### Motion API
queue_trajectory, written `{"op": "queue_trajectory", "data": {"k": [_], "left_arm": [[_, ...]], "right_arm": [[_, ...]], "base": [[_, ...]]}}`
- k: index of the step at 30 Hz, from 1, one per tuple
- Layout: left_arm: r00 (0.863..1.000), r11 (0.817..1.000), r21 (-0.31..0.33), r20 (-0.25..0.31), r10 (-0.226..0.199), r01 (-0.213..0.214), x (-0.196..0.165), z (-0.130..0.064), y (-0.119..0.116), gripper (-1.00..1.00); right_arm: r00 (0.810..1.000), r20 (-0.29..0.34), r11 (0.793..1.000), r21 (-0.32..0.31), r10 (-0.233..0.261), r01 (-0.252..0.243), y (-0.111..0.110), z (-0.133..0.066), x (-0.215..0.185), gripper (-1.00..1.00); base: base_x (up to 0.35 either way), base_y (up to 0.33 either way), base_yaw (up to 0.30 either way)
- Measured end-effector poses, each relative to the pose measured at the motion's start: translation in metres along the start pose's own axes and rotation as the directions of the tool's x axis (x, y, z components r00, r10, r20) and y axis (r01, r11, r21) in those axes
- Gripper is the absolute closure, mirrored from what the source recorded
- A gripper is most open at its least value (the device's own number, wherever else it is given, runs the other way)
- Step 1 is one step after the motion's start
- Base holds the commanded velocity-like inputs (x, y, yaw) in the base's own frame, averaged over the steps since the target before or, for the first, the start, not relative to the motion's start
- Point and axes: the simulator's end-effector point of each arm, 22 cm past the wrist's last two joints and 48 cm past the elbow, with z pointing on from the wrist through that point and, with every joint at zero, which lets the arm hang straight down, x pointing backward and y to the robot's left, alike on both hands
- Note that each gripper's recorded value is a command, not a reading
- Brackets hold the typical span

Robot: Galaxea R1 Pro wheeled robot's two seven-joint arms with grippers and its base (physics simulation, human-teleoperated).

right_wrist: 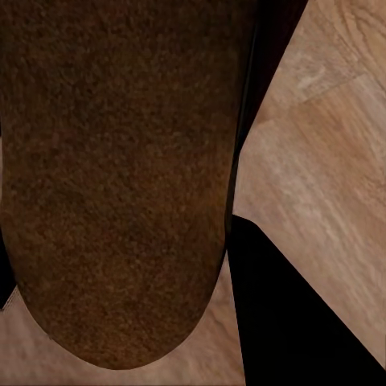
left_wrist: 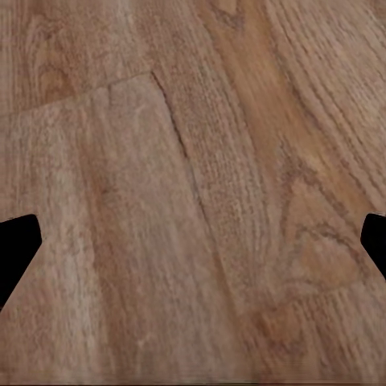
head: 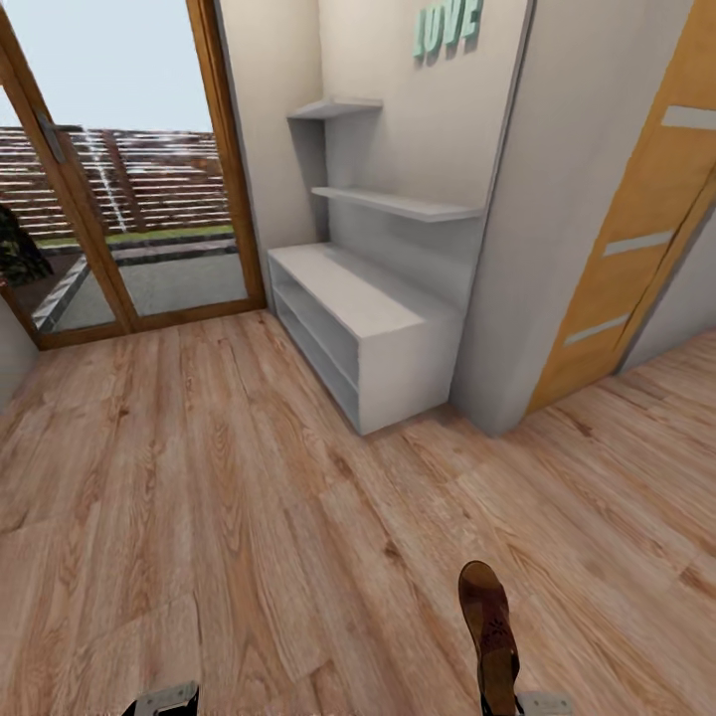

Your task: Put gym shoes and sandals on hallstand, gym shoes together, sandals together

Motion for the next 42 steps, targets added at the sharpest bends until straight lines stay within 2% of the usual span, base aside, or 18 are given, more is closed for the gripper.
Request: {"op": "queue_trajectory", "data": {"k": [12,24,42], "left_arm": [[1.000,1.000,-0.001,-0.014,0.003,-0.003,0.007,0.000,0.001,-1.00],[1.000,1.000,-0.003,-0.028,0.005,-0.005,0.013,0.000,0.001,-1.00],[0.999,1.000,-0.004,-0.048,0.010,-0.010,0.023,0.000,0.002,-1.00]], "right_arm": [[1.000,-0.013,1.000,-0.001,-0.001,0.001,0.001,0.000,0.006,1.00],[1.000,-0.026,1.000,-0.004,-0.002,0.002,0.002,0.000,0.012,1.00],[0.999,-0.047,1.000,-0.005,-0.003,0.003,0.002,0.000,0.022,1.00]], "base": [[0.056,0.000,0.214],[0.313,0.024,0.214],[0.289,0.189,0.214]]}}
